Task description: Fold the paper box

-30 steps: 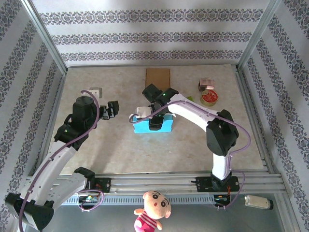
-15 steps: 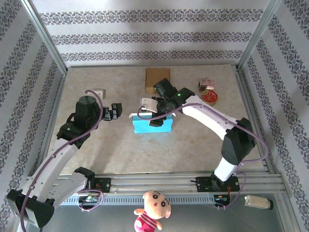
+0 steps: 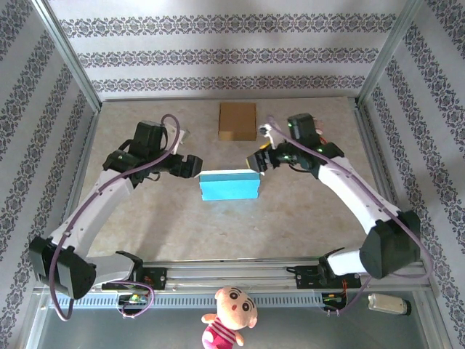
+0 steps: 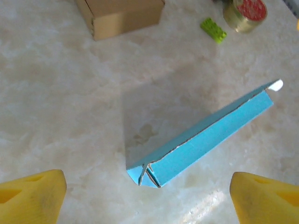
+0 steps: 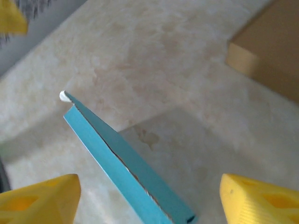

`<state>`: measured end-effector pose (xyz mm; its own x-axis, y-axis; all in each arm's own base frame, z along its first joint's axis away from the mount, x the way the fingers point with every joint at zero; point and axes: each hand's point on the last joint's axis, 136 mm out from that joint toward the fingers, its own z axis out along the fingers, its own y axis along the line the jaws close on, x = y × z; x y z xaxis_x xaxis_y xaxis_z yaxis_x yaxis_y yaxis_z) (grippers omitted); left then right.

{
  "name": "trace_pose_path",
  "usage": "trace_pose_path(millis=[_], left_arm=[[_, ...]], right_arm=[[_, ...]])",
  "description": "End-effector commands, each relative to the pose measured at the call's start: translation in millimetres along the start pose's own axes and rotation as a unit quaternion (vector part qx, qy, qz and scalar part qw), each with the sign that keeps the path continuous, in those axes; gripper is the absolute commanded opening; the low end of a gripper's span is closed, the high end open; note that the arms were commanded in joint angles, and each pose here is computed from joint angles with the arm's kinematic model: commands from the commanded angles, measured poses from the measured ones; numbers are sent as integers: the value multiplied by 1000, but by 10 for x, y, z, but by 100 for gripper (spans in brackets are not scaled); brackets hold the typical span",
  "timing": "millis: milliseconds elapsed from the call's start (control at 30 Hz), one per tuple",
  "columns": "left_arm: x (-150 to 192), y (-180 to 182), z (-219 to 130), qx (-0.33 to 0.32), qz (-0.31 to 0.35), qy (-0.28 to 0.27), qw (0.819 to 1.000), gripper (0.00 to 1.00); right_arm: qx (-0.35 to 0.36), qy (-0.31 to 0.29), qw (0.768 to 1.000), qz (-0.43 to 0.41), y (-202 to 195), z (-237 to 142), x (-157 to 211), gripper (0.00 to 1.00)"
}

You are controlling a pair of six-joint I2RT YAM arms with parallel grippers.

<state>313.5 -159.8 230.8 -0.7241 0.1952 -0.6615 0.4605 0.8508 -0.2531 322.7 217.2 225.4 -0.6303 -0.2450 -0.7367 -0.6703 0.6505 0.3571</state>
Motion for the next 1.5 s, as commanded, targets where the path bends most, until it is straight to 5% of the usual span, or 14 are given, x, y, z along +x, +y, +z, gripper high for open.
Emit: trace_pose_path(millis=[0, 333, 867, 1467], left_arm=[[291, -53, 42, 21, 23, 80, 996, 87], [393, 6, 174, 8, 24, 102, 995, 74], [422, 31, 377, 13, -15, 89, 996, 69], [419, 86, 477, 1, -38, 85, 996, 44]], right_arm=[[-31, -5, 989, 146, -6, -123, 155, 71], [-42, 53, 983, 169, -34, -8, 532, 46], [-30, 73, 986, 146, -152, 198, 590, 29], [-36, 81, 984, 156, -144, 228, 616, 8]])
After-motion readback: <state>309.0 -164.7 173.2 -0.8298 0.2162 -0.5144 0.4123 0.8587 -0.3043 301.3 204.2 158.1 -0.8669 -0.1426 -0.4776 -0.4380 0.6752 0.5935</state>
